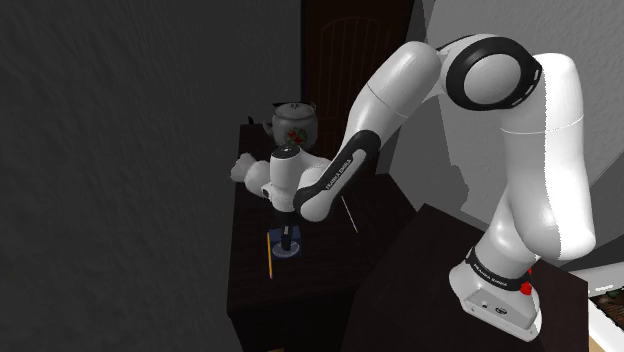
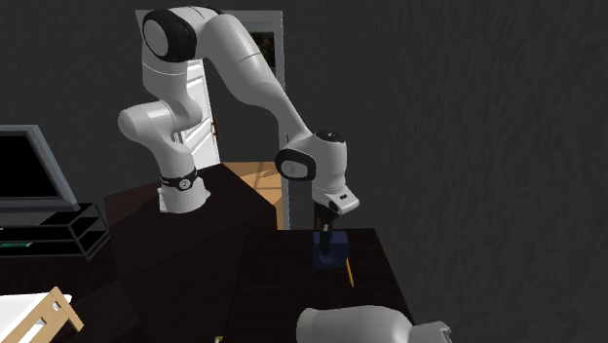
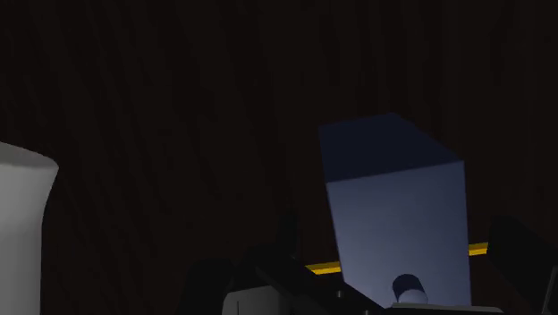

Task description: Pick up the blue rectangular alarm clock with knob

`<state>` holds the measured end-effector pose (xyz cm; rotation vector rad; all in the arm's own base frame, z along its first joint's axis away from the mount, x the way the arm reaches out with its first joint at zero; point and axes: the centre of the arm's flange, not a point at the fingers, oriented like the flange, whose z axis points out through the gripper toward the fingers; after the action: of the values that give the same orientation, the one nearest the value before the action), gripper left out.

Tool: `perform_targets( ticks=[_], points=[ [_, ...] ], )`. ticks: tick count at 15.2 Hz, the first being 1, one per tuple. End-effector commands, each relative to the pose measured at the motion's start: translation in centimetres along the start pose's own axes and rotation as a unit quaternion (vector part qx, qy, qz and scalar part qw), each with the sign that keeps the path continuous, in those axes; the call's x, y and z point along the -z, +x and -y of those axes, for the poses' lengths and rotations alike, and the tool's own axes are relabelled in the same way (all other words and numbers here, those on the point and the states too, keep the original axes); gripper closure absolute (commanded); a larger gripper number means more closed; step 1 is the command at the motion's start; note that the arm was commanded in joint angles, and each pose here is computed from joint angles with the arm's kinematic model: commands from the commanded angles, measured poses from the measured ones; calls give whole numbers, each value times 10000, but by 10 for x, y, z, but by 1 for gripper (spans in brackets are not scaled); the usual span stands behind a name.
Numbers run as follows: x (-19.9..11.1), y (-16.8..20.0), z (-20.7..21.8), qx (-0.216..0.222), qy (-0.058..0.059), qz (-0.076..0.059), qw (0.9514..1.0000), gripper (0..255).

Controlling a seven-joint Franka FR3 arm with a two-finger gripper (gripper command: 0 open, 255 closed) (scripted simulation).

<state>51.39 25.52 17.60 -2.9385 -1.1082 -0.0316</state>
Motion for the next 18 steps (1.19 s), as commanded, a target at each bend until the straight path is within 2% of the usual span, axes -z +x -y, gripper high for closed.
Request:
perform_targets(
  ticks=[1, 2, 3, 12, 18],
  points=[
    [-5, 0, -1, 1, 5, 36, 10000, 0],
    [-5, 0, -1, 1, 5, 36, 10000, 0],
    [-5, 0, 0, 1, 6, 36, 10000, 255],
    [-5, 0, -1, 1, 5, 36, 10000, 255],
    [26, 1, -1, 1, 5, 36, 10000, 255]
  ],
)
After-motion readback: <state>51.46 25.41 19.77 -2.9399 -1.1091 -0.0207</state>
